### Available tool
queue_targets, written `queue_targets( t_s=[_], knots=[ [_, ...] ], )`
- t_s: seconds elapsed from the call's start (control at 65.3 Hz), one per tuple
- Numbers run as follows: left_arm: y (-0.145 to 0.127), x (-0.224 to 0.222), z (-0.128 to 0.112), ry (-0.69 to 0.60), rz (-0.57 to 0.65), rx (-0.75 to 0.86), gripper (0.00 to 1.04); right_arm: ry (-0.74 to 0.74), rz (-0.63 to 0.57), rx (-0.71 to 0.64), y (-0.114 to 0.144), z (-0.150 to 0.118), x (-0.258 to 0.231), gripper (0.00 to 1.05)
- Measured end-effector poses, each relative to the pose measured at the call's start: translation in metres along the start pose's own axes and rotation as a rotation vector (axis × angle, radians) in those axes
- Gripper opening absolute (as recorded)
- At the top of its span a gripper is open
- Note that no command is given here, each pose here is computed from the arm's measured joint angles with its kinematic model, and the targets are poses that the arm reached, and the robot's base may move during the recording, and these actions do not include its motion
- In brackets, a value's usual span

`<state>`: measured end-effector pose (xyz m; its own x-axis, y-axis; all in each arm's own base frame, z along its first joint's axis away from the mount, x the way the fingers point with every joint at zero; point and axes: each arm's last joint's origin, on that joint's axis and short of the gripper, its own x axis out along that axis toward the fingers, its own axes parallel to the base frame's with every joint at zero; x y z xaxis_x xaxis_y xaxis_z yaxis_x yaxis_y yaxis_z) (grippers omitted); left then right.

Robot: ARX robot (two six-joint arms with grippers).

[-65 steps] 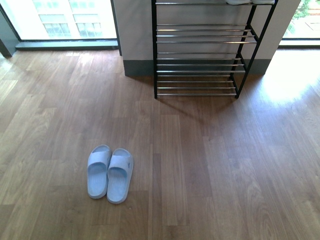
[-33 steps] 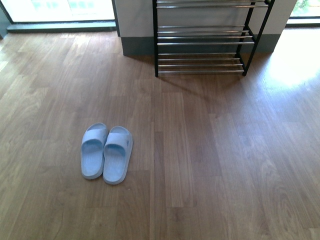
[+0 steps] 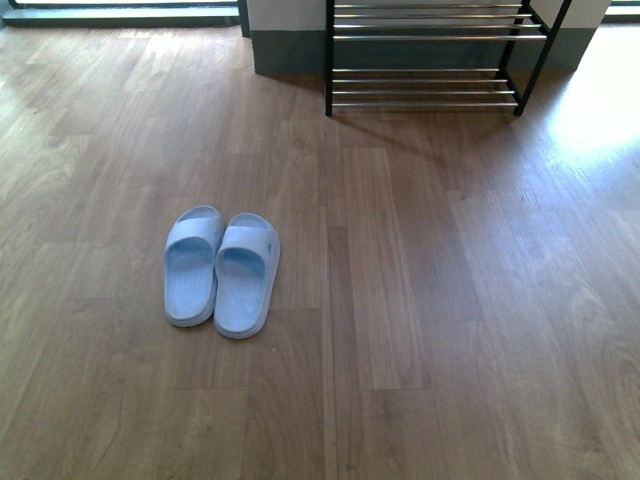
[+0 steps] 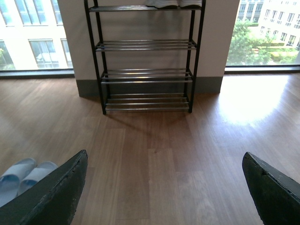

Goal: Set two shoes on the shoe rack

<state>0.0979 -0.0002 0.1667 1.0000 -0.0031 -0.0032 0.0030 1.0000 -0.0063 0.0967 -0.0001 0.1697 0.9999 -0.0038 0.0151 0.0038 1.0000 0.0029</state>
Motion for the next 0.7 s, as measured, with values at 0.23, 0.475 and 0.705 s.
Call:
queue_targets(
  t_s=[0.23,0.475,0.705],
  knots=[
    [0.0000,0.0000,0.0000,0.000,0.001,0.000,0.95,0.000,0.000,0.000,0.0000,0.0000,0.0000,0.96],
    [0.0001,0.0000,0.0000,0.000,0.004,0.000,0.95,0.000,0.007,0.000,0.0002,0.0000,0.0000,0.96],
    [0.0001,0.0000,0.0000,0.000,0.003,0.000,0.95,0.002,0.007,0.000,0.0002,-0.0001,0.0001,0.96]
  ],
)
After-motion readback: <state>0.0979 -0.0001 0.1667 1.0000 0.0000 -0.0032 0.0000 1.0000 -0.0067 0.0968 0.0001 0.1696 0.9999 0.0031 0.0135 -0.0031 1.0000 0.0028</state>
